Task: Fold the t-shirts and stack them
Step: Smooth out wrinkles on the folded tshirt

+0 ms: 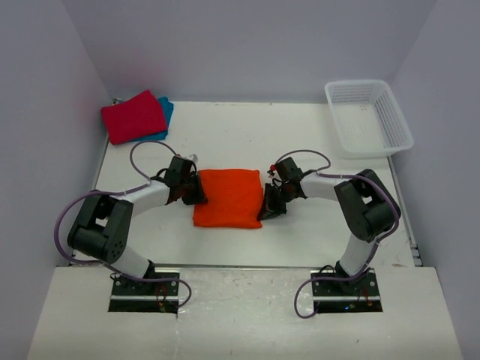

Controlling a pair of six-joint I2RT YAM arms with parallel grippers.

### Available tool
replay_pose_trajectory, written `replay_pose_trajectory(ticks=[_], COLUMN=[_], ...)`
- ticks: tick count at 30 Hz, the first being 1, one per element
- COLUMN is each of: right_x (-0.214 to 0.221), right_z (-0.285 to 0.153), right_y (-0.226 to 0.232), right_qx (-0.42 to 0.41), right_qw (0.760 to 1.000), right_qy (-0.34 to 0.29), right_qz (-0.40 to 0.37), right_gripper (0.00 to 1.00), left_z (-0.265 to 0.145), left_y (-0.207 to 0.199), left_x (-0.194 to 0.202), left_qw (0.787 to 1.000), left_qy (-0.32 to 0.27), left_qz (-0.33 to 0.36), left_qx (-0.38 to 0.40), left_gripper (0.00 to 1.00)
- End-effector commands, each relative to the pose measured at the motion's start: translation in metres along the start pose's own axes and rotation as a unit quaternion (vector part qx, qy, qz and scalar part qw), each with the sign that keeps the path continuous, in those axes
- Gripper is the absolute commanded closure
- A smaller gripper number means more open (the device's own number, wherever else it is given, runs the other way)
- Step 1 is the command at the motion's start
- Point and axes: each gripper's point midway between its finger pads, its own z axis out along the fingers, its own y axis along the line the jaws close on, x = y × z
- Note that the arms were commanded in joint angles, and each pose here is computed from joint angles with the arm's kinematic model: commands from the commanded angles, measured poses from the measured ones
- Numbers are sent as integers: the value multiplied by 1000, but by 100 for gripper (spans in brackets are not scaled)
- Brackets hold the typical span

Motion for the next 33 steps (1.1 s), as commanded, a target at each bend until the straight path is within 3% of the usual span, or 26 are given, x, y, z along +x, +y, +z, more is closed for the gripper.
replay_pose_trajectory(ticks=[1,9,16,17,21,24,28,33], right_x=[-8,-31,-42,-41,-40,-37,-31,-35], right_z=[13,-39,-91,-95,-105,-104,-95,-80], right_y=[-15,18,54,55,61,59,64,81], right_qx=[26,47,38,38,31,29,-4,-24], right_qw=[999,993,983,982,979,978,980,980], right_qy=[-25,-91,-154,-156,-170,-169,-151,-126], right_qz=[-8,-56,-96,-96,-111,-116,-128,-150], right_gripper=[100,100,100,100,100,100,100,100], left_z=[0,-13,-55,-59,-79,-86,-76,-71], left_y=[6,8,2,3,13,14,17,26], left_x=[-3,-21,-61,-62,-64,-65,-51,-46], left_qw=[1000,998,991,990,986,984,990,990], left_qy=[-14,-30,-96,-100,-112,-117,-77,-75], left_qz=[23,42,48,42,19,22,27,12], left_qx=[-8,-39,-78,-86,-124,-130,-118,-115], left_gripper=[100,100,99,96,44,19,14,18])
